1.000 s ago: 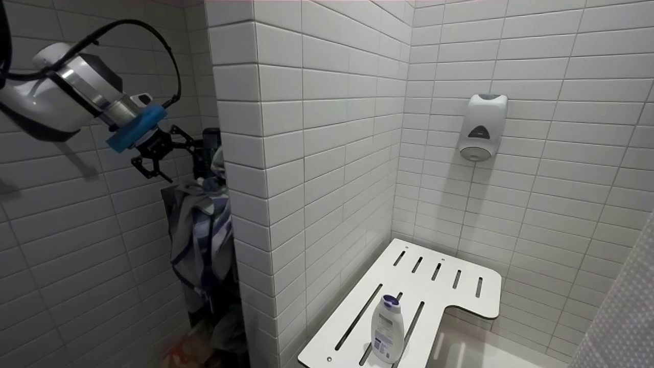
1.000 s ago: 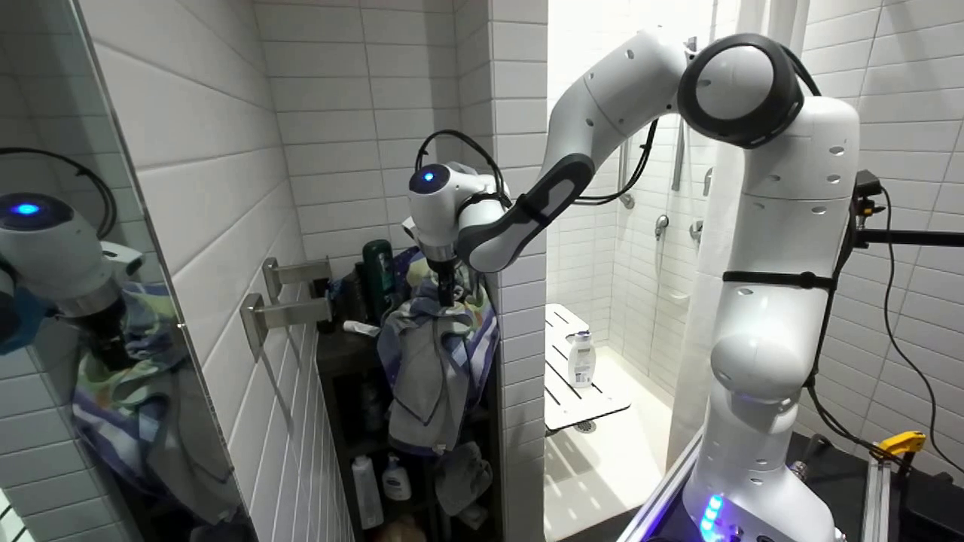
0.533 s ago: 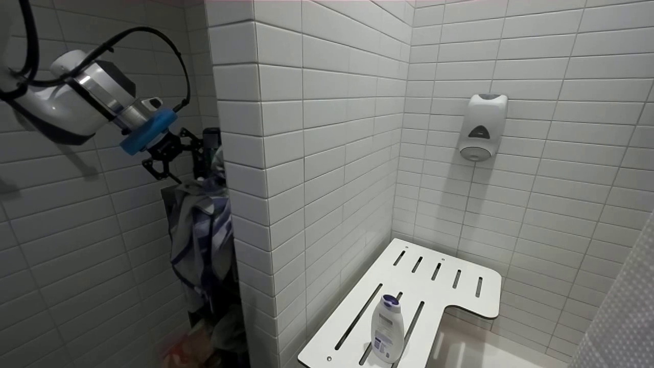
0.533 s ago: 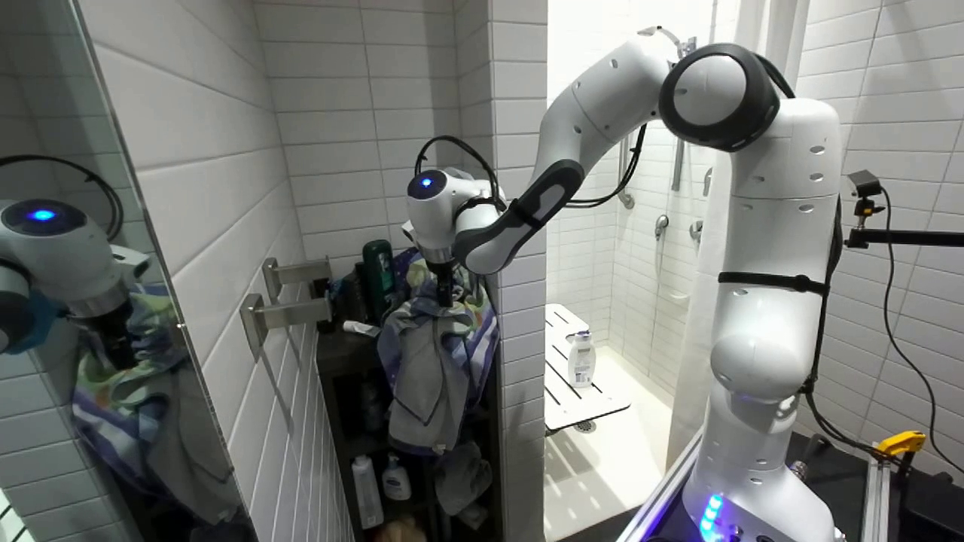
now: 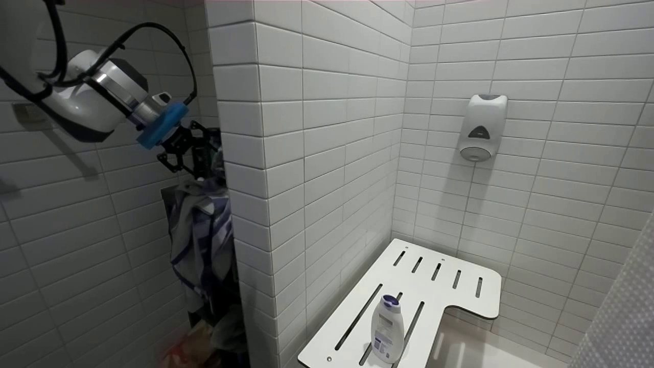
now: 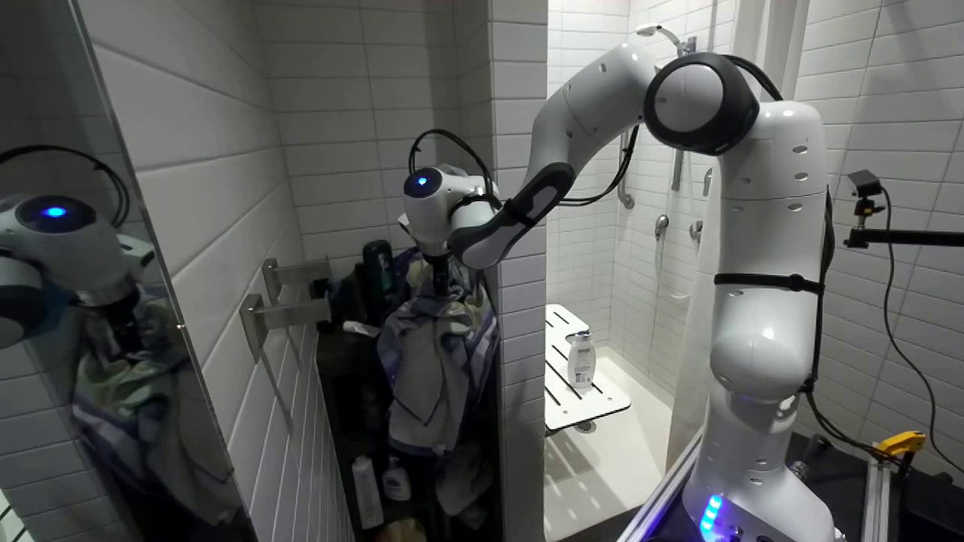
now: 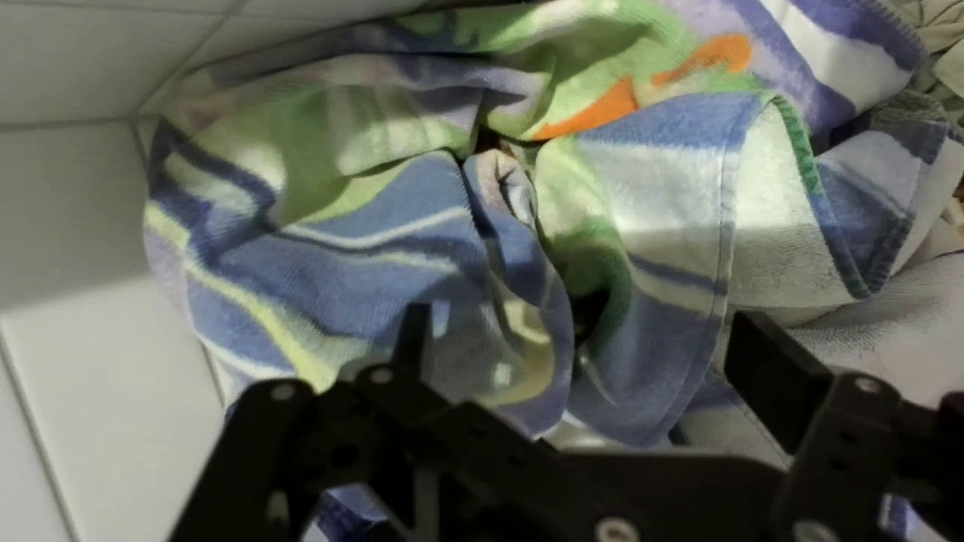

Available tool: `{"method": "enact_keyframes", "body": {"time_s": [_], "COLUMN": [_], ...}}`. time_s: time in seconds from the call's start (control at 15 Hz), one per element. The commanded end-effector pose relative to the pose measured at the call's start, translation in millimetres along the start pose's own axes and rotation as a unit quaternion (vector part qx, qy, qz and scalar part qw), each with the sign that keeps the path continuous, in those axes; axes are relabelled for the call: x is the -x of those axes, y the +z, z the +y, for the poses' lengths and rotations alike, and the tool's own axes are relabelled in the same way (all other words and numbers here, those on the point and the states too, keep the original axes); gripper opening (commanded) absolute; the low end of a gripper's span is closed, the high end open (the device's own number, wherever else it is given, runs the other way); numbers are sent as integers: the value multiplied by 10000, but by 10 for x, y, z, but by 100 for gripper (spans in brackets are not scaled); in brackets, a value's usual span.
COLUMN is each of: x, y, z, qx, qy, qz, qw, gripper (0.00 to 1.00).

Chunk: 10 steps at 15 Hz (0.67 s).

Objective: Put the towel on the hanger

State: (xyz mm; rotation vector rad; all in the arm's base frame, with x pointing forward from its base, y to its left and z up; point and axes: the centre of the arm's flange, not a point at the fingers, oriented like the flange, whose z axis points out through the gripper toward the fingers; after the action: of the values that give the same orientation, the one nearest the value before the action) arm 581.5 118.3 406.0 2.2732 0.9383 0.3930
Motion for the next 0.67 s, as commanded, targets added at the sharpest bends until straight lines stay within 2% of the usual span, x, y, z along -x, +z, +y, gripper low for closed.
{"method": "enact_keyframes", "body": {"time_s": [0.0, 0.2, 0.6], "x": [-11, -18, -87], "y": [11, 26, 64], "z": [-1, -9, 1], "qx": [-4, -13, 349], "qy": [0, -3, -194], "qz": [0, -5, 250], "qw": [10000, 10000, 9989], "gripper": [100, 100, 100]}}
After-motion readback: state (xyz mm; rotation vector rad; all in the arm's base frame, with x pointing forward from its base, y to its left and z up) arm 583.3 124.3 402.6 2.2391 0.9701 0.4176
